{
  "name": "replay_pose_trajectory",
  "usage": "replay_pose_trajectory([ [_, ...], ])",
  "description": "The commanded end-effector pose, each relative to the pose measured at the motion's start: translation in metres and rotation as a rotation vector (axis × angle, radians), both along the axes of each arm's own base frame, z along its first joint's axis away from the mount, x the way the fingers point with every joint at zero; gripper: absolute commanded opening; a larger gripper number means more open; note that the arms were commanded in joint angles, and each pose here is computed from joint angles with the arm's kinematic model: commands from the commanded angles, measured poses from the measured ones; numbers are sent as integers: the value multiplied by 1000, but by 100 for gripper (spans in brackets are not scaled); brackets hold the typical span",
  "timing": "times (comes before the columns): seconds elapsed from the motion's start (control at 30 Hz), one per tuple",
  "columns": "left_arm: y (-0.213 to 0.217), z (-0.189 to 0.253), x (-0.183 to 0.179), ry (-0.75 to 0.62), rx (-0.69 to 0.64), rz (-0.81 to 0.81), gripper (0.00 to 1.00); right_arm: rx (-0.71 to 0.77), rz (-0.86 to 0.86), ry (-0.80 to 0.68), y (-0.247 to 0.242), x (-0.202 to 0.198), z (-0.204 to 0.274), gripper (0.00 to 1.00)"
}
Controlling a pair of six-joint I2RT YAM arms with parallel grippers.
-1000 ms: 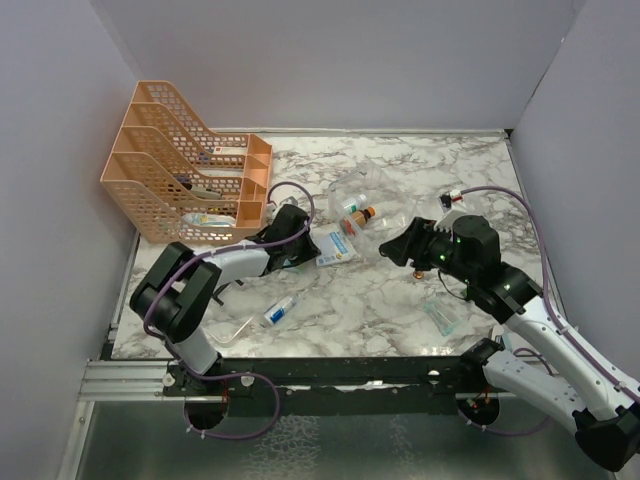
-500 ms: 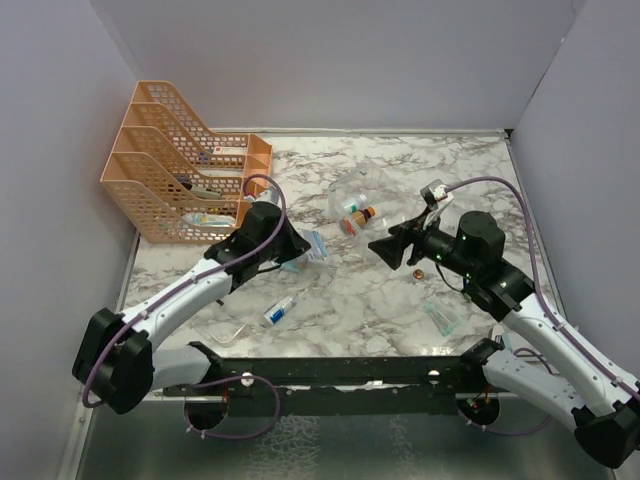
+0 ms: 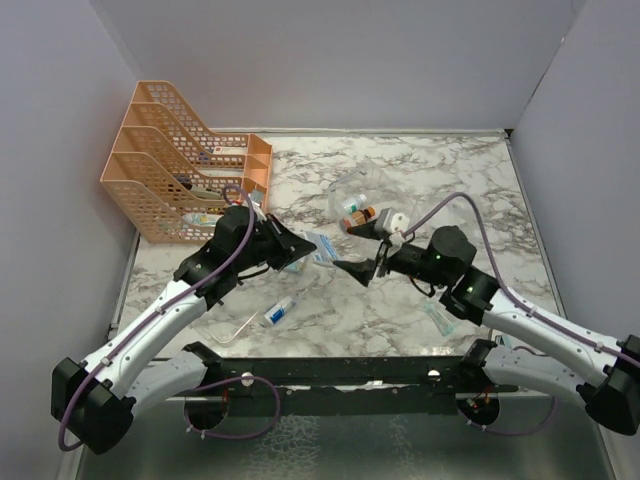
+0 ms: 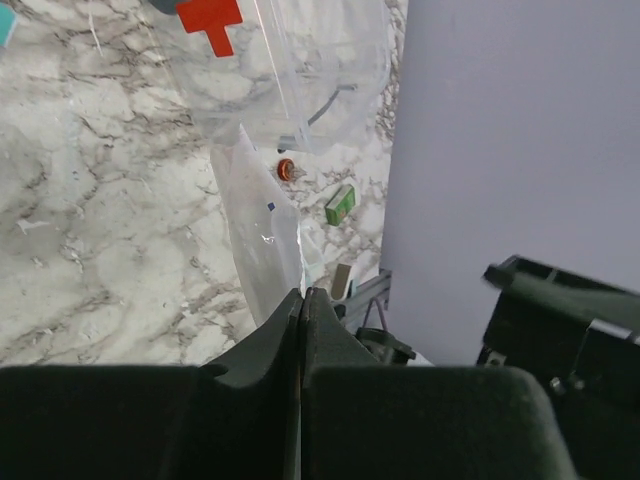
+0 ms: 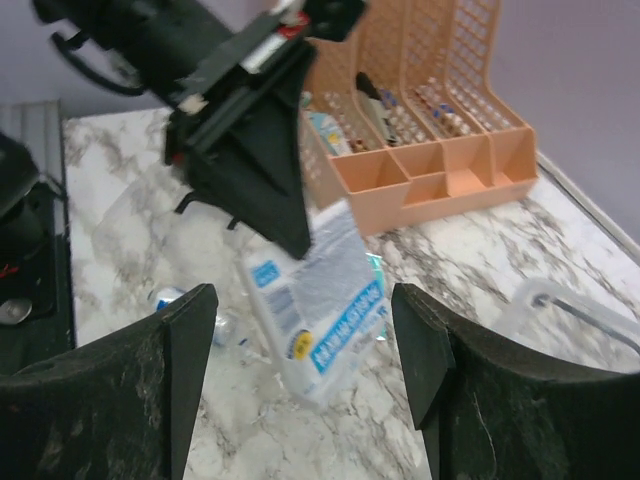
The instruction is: Organize the medicine kit
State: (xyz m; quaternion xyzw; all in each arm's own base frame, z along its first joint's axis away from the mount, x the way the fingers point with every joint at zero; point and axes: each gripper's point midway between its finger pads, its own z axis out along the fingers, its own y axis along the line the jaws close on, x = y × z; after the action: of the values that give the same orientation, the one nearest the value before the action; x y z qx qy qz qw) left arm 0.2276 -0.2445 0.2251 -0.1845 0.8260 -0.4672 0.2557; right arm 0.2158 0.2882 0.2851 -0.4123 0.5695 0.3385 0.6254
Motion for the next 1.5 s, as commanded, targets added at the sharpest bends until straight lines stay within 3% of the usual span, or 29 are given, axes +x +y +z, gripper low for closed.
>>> replay_pose_trajectory([
  [0.0,-5,33,-4,63,-135,24,0,-106,-16,-172,26,-5,-12,72],
  [0.2,-5,30,-8,175,-302,96,0,-169,-74,-273,38,10,-36,72],
  [0.5,-7,23,-9,225,-307,99,0,-179,-82,-438,39,15,-57,68],
  [0.87,-7,19,-12,259,-331,102,0,-146,-57,-480,48,14,-49,44],
  [1.07,-5,21,-11,244,-339,113,0,-151,-55,-459,47,13,-51,17],
  [1.1,-4,21,-10,236,-335,117,5,-149,-55,-448,47,13,-51,12],
  [1.2,3,23,-5,189,-291,142,35,-147,-46,-392,45,9,-47,1],
  [1.3,18,31,6,73,-194,191,63,-169,-56,-326,43,10,-39,1],
  [1.47,73,75,28,-267,75,359,80,-226,-89,-211,39,23,-22,1],
])
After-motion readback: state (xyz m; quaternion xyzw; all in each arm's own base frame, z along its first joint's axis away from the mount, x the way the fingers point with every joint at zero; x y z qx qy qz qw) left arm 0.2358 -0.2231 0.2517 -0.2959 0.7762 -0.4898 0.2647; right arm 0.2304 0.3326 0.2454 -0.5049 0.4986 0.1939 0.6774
